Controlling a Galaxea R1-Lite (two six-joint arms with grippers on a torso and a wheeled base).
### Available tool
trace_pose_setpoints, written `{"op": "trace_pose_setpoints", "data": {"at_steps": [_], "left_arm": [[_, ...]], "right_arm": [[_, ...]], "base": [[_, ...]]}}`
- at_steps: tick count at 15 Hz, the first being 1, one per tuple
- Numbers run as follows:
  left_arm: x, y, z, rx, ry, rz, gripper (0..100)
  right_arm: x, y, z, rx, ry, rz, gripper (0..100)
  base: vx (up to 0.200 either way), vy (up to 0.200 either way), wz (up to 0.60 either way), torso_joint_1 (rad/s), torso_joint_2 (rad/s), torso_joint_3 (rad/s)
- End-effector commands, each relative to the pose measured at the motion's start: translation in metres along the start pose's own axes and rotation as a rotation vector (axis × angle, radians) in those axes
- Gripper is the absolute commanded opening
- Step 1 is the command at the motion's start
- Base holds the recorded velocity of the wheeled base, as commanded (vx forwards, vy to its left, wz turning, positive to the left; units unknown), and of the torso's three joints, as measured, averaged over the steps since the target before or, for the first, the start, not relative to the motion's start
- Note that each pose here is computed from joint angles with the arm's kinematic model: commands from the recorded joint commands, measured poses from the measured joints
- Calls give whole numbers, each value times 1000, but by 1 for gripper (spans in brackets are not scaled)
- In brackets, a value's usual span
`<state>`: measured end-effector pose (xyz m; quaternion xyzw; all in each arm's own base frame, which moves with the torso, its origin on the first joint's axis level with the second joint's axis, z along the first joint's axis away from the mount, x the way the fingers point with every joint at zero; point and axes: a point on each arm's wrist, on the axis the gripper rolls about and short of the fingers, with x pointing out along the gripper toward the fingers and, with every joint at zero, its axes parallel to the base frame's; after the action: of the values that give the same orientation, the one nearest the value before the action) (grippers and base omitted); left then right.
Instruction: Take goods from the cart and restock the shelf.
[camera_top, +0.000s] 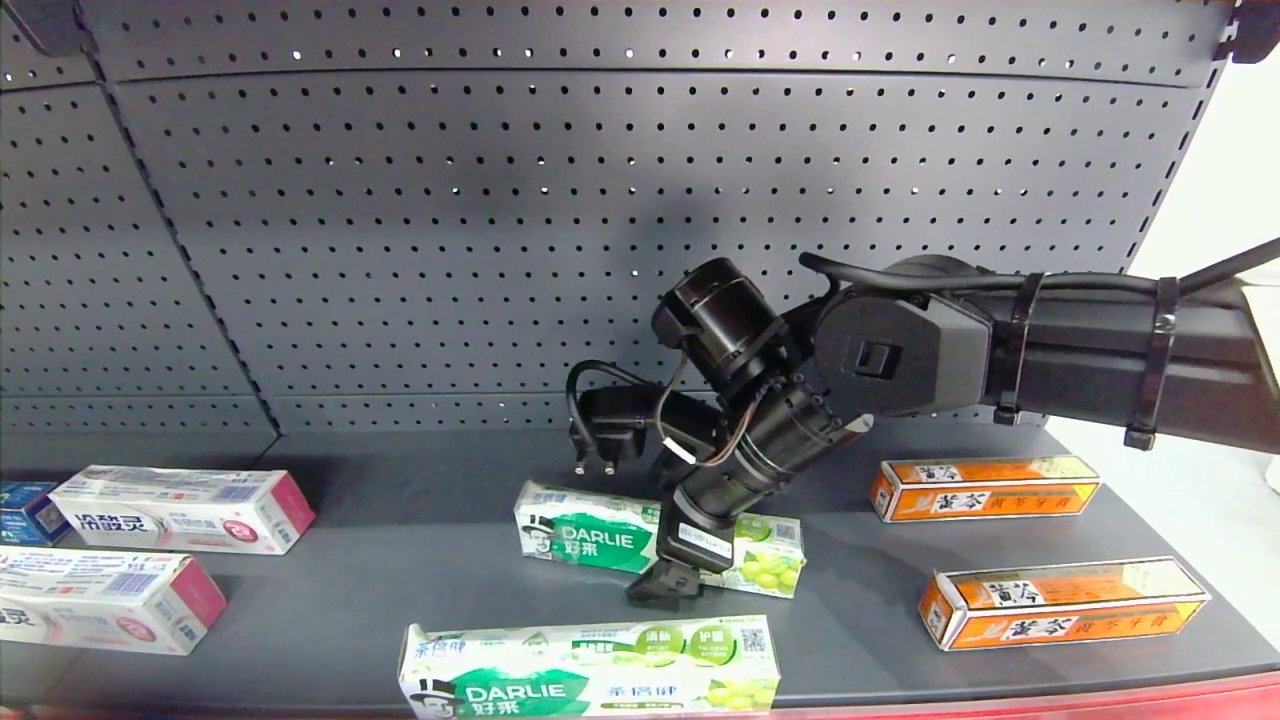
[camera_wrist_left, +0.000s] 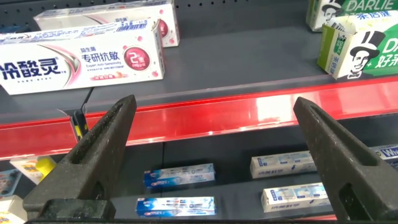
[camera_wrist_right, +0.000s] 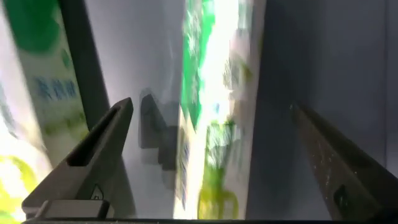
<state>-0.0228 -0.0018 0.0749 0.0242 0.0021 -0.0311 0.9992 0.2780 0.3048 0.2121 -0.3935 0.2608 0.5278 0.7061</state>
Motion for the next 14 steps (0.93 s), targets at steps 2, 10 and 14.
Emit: {"op": "trace_pose_setpoints", "data": {"at_steps": [2, 10, 14], "left_arm": [[0, 0, 0, 0, 0, -1, 100], [0, 0, 0, 0, 0, -1, 100], [0, 0, 0, 0, 0, -1, 100]], "right_arm": [[-6, -3, -7, 3, 25, -17, 100], [-3, -8, -18, 27, 104, -64, 100], [-3, -12, -19, 38, 98, -76, 100]], "base": [[0, 0, 0, 0, 0, 0], [0, 0, 0, 0, 0, 0], [0, 0, 0, 0, 0, 0]]}}
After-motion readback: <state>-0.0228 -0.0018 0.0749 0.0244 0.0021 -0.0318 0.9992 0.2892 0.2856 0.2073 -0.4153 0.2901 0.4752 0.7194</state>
